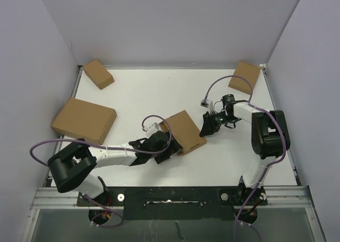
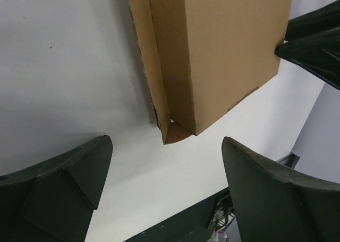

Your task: Fold the paper box

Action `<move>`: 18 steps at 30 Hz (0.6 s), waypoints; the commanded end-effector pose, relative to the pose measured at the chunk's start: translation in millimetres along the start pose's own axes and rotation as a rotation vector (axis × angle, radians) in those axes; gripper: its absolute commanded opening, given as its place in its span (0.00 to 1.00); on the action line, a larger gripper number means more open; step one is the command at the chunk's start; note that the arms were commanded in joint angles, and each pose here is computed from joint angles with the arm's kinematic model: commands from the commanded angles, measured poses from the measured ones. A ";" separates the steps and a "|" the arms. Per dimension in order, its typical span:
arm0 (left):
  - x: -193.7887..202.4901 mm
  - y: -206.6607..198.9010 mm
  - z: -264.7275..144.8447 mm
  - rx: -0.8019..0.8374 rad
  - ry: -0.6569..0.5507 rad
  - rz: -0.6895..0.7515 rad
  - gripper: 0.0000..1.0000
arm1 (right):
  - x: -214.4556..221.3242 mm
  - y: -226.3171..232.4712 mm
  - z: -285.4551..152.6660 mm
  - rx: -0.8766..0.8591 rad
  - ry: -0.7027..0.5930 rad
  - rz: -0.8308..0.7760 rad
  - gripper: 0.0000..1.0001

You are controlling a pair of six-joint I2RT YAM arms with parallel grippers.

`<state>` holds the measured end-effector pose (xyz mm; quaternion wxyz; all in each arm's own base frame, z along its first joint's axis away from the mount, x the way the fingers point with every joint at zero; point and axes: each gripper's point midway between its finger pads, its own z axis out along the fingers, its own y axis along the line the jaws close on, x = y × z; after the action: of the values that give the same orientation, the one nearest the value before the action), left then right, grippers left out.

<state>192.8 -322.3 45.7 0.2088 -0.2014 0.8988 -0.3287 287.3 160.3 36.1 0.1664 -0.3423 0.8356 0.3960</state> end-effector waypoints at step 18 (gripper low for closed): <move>9.0 -13.1 34.9 -0.118 -0.026 -0.210 0.22 | -2.0 -11.7 2.7 0.047 0.023 -0.047 0.26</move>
<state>199.4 -349.7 34.4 0.1612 -0.3021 0.8914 -0.2968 287.2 160.6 36.2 0.1664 -0.3428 0.8354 0.3961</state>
